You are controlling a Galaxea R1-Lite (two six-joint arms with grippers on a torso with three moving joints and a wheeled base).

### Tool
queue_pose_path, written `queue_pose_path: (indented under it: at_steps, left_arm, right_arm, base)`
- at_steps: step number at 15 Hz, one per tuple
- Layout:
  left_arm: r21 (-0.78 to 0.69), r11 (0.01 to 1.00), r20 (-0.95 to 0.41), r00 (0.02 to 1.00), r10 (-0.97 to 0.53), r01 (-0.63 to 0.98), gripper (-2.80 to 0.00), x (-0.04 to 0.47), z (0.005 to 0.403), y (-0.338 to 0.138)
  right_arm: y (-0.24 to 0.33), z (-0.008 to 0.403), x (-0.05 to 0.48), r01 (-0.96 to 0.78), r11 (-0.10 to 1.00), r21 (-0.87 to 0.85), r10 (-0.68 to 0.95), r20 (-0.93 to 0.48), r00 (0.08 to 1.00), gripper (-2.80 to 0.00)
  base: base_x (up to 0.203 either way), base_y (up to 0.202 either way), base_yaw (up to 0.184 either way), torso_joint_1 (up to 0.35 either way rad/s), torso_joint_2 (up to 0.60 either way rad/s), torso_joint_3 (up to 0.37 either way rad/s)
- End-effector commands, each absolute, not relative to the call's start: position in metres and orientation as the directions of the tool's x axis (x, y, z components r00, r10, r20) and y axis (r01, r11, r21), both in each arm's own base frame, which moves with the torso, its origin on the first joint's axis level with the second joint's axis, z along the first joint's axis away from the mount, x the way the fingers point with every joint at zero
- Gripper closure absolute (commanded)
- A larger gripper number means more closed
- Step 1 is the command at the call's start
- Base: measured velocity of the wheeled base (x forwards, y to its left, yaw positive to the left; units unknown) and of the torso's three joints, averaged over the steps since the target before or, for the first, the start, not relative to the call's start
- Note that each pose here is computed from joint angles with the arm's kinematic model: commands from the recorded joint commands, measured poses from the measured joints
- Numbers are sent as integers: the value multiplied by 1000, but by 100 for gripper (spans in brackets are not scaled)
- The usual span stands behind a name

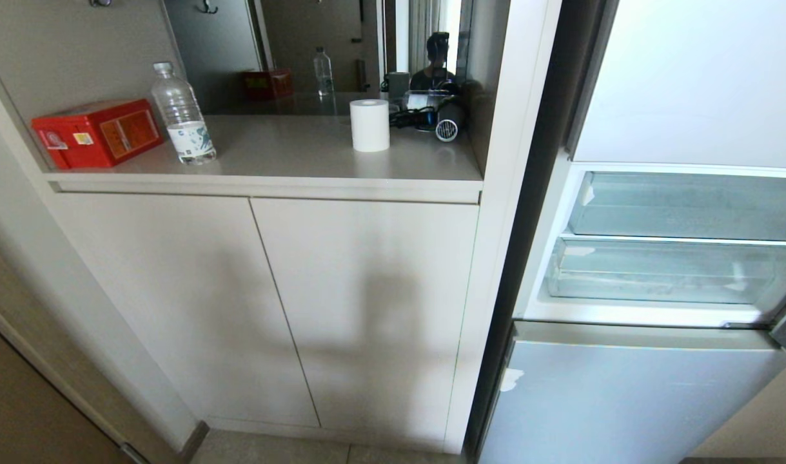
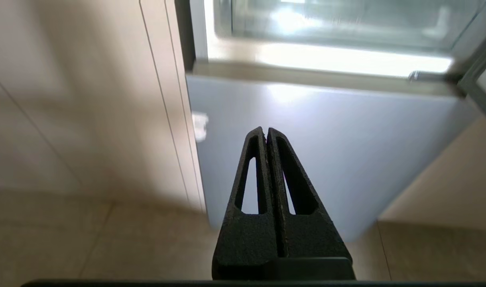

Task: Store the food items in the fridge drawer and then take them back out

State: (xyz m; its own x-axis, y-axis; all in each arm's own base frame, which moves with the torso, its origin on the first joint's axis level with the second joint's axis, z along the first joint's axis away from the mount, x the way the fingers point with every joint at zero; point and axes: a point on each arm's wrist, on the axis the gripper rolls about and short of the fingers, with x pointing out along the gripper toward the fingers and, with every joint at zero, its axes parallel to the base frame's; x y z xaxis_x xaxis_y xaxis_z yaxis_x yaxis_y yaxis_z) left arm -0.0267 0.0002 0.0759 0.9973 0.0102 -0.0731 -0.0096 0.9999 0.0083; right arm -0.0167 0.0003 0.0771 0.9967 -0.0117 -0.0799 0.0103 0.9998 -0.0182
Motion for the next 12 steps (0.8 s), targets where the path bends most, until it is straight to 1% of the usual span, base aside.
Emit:
queue_pose_path:
  at_steps: [1,10,12]
  left_arm:
    - [8,1000,-74,997,11,-10,0,-27,76,0]
    - [8,1000,-74,997,11,-10,0,-27,76,0]
    - [8,1000,-75,997,11,-10,0,-27,76,0]
  right_arm:
    - [0,75,-23,8,1000,-10,-8,8,1000,0]
    - [0,75,-23,8,1000,-8,-8,2,1000,0]
    - [0,75,-23,8,1000,-8,-8,2,1000,0]
  base:
    - [0,0,0,0,0,0]
    - [0,0,0,0,0,0]
    - [-5,3,-81,-2,1,1]
